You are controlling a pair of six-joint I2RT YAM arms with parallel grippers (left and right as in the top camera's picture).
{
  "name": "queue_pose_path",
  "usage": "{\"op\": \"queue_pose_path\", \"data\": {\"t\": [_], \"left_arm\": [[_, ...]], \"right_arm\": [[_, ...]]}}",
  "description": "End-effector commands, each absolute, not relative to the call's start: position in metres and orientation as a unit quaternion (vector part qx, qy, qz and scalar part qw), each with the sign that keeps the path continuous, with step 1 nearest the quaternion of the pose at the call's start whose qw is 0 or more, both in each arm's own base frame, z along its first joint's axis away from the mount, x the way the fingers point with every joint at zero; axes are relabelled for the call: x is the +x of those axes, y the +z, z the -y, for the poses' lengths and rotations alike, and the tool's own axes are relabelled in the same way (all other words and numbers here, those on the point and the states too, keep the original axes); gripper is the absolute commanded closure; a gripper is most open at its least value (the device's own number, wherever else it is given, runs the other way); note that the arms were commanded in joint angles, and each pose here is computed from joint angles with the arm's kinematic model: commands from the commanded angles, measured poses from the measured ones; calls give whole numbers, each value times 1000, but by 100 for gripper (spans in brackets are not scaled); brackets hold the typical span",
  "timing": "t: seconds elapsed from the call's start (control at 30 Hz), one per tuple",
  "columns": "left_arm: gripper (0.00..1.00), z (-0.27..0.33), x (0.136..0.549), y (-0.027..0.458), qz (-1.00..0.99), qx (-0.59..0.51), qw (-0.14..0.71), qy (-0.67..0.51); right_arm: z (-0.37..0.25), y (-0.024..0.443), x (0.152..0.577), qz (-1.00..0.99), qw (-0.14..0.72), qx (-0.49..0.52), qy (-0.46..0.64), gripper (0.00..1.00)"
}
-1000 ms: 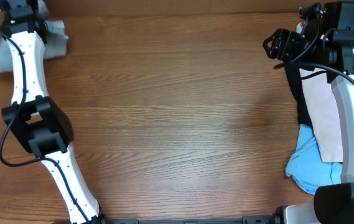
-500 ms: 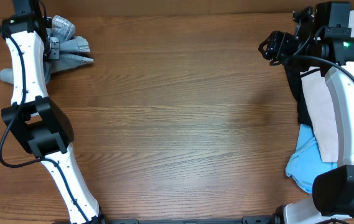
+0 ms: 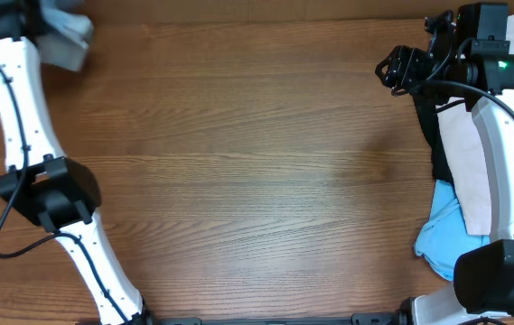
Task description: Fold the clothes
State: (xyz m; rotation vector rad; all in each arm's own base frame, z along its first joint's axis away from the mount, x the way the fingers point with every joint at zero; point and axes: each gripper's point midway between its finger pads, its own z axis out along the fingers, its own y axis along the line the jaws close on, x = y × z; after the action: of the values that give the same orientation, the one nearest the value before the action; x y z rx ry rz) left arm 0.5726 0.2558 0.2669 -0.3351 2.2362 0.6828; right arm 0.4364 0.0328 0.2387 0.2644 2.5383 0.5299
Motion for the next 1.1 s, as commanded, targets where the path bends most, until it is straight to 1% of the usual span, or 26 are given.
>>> {"op": "queue_pose_path", "data": {"t": [0.0, 0.1, 0.2, 0.53, 0.63, 0.7, 0.83, 0.87, 0.93, 1.07], "left_arm": [[96, -283, 556, 324, -834, -186, 440, 275], [96, -278, 569, 312, -840, -171, 451, 248], [96, -277, 574, 305, -841, -169, 451, 247], [96, -280, 586, 321, -814, -190, 493, 241], [96, -281, 592, 315, -808, -206, 501, 230], [96, -277, 598, 298, -819, -201, 490, 219], [96, -271, 603, 239, -857, -188, 431, 210], [96, -268, 601, 215, -874, -178, 401, 209], [96, -265, 596, 185, -894, -171, 361, 204], [96, -258, 579, 153, -920, -164, 300, 194]], "right_arm": [[-36, 240, 436, -938, 265, 95, 201, 22], [-36, 240, 437, -938, 268, 94, 201, 22], [-36, 240, 437, -938, 268, 94, 201, 22], [-36, 241, 438, -937, 270, 94, 201, 21], [-36, 241, 438, -937, 270, 94, 201, 22], [-36, 241, 438, -937, 270, 94, 201, 22], [-35, 241, 438, -937, 270, 94, 200, 21], [-35, 241, 438, -937, 270, 94, 200, 21], [-34, 241, 438, -937, 271, 95, 197, 21], [-34, 242, 440, -936, 274, 94, 197, 21]]}}
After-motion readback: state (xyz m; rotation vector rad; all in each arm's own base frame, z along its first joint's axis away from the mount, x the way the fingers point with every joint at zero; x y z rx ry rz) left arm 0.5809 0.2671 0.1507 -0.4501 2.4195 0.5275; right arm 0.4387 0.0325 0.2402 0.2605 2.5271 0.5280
